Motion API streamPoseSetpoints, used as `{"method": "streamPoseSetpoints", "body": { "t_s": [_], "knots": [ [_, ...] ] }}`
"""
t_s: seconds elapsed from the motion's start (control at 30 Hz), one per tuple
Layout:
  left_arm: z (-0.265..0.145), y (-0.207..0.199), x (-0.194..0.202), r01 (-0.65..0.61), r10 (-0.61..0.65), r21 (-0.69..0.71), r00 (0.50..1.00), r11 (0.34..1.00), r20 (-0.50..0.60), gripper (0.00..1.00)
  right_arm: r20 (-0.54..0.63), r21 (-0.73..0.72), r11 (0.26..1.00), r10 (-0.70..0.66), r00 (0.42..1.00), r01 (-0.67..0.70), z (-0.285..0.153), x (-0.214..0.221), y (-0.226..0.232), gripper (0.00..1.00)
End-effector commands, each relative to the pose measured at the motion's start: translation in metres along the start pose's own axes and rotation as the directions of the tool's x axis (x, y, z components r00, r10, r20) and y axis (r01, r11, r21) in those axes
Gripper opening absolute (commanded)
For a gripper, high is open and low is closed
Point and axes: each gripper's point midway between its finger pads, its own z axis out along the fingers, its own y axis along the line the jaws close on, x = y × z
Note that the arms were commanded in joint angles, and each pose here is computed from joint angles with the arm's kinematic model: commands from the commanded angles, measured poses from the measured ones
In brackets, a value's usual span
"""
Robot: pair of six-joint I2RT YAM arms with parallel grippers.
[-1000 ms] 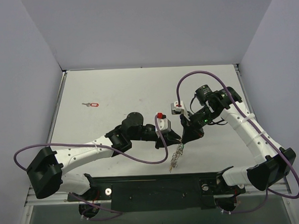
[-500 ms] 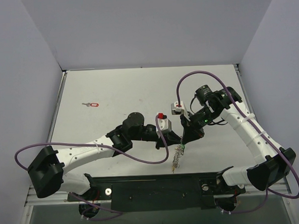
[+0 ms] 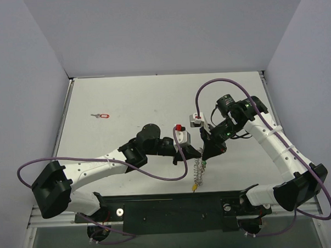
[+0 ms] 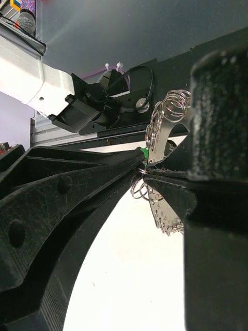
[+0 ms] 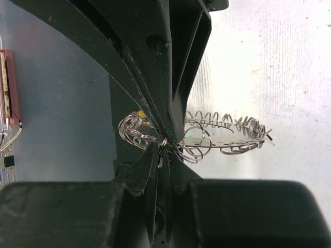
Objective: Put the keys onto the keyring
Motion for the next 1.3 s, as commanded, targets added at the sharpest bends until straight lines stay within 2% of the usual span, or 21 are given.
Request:
{"method": "streamPoseSetpoints", "body": {
  "t_s": [0.0, 0.03, 0.07, 0.1, 0.13, 0.2, 0.3, 0.5, 0.63, 0.77, 1.0, 1.27],
  "knots": [
    [-0.002, -0.009, -0.032, -0.034, 0.033, 0.011, 0.996, 0.999, 0.084, 0.0, 0.066, -0.022, 1.0, 0.011, 0.998, -0.009, -0.002, -0.012, 0.005, 0.0],
    [-0.003, -0.006, -0.033, -0.02, 0.021, -0.012, 0.996, 1.0, 0.09, 0.0, 0.081, -0.019, 1.0, 0.019, 0.997, -0.018, -0.004, -0.014, 0.004, 0.0],
    [-0.005, -0.005, -0.036, -0.016, 0.019, -0.025, 0.994, 1.0, 0.105, 0.0, 0.093, -0.016, 0.999, 0.032, 0.995, -0.031, -0.004, -0.015, 0.004, 0.05],
    [-0.006, -0.003, -0.036, 0.007, -0.002, -0.045, 0.994, 0.999, 0.11, 0.0, 0.119, -0.019, 0.999, 0.053, 0.991, -0.051, -0.007, -0.017, 0.003, 0.12],
    [-0.009, -0.001, -0.038, 0.014, -0.006, -0.059, 0.992, 0.998, 0.13, 0.0, 0.148, -0.028, 0.998, 0.053, 0.988, -0.05, -0.009, -0.021, 0.006, 0.24],
    [-0.015, 0.001, -0.041, 0.041, -0.026, -0.082, 0.984, 0.996, 0.174, 0.0, 0.2, -0.023, 0.997, 0.074, 0.977, -0.07, -0.014, -0.024, 0.005, 0.36],
    [-0.023, 0.001, -0.05, 0.092, -0.059, -0.111, 0.961, 0.99, 0.27, 0.0, 0.284, -0.018, 0.993, 0.114, 0.952, -0.113, -0.021, -0.031, 0.002, 0.43],
    [-0.042, 0.003, -0.066, 0.167, -0.083, -0.144, 0.884, 0.975, 0.46, 0.0, 0.435, -0.091, 0.96, 0.278, 0.856, -0.265, -0.015, -0.048, -0.013, 0.46],
    [-0.054, 0.003, -0.084, 0.196, -0.083, -0.132, 0.806, 0.972, 0.586, 0.0, 0.456, -0.097, 0.955, 0.294, 0.84, -0.281, -0.016, -0.052, -0.016, 0.46],
    [-0.056, 0.006, -0.087, 0.229, -0.105, -0.118, 0.767, 0.966, 0.632, 0.0, 0.465, -0.109, 0.952, 0.304, 0.832, -0.287, -0.018, -0.055, -0.015, 0.45],
    [-0.057, 0.009, -0.087, 0.246, -0.112, -0.122, 0.758, 0.962, 0.642, 0.0, 0.492, -0.127, 0.95, 0.31, 0.814, -0.286, -0.028, -0.065, -0.012, 0.4],
    [-0.055, 0.015, -0.075, 0.266, -0.13, -0.153, 0.802, 0.952, 0.583, 0.0, 0.542, -0.122, 0.95, 0.305, 0.783, -0.286, -0.048, -0.069, -0.01, 0.41]
  ]
}}
